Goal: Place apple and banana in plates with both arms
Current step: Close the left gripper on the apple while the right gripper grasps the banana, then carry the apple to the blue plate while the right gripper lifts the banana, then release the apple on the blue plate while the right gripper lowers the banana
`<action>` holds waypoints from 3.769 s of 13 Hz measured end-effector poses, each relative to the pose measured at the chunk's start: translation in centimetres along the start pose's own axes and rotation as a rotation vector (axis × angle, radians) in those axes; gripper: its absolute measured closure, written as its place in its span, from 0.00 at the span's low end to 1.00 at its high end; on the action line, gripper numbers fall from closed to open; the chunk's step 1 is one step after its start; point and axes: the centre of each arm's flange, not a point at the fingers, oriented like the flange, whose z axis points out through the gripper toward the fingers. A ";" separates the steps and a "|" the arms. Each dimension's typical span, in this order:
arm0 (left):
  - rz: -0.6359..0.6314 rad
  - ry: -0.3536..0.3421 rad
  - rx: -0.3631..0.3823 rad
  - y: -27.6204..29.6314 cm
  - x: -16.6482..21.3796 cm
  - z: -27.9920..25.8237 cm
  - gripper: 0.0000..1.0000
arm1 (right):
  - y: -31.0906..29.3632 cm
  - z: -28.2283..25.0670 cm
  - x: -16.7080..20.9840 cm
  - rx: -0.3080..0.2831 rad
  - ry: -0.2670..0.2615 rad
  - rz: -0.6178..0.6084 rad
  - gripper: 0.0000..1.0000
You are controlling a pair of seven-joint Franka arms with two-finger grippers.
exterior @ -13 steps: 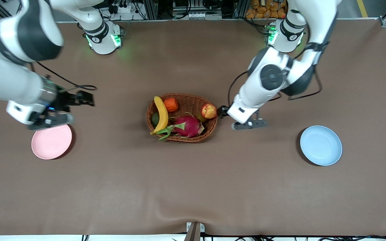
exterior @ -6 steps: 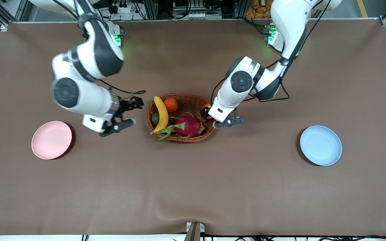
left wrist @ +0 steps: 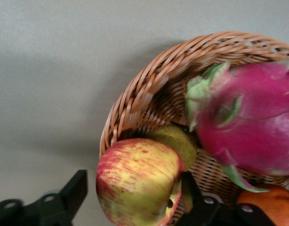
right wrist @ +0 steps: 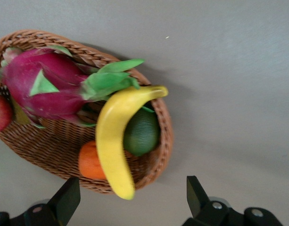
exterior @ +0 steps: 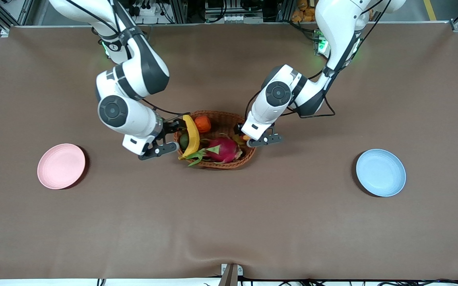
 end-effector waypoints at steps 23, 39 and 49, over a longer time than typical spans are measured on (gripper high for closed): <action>0.293 -0.024 -0.105 -47.5 25.8 -9.3 0.37 | -2.4 10.9 1.6 0.053 -0.067 0.075 0.60; 0.250 -0.072 -0.388 -50.4 27.9 -13.8 0.00 | 10.5 -9.9 0.0 0.134 0.109 0.175 0.60; 0.104 -0.126 -0.194 -37.4 23.7 -23.7 0.00 | 38.9 -11.5 -7.4 0.054 0.011 0.245 0.60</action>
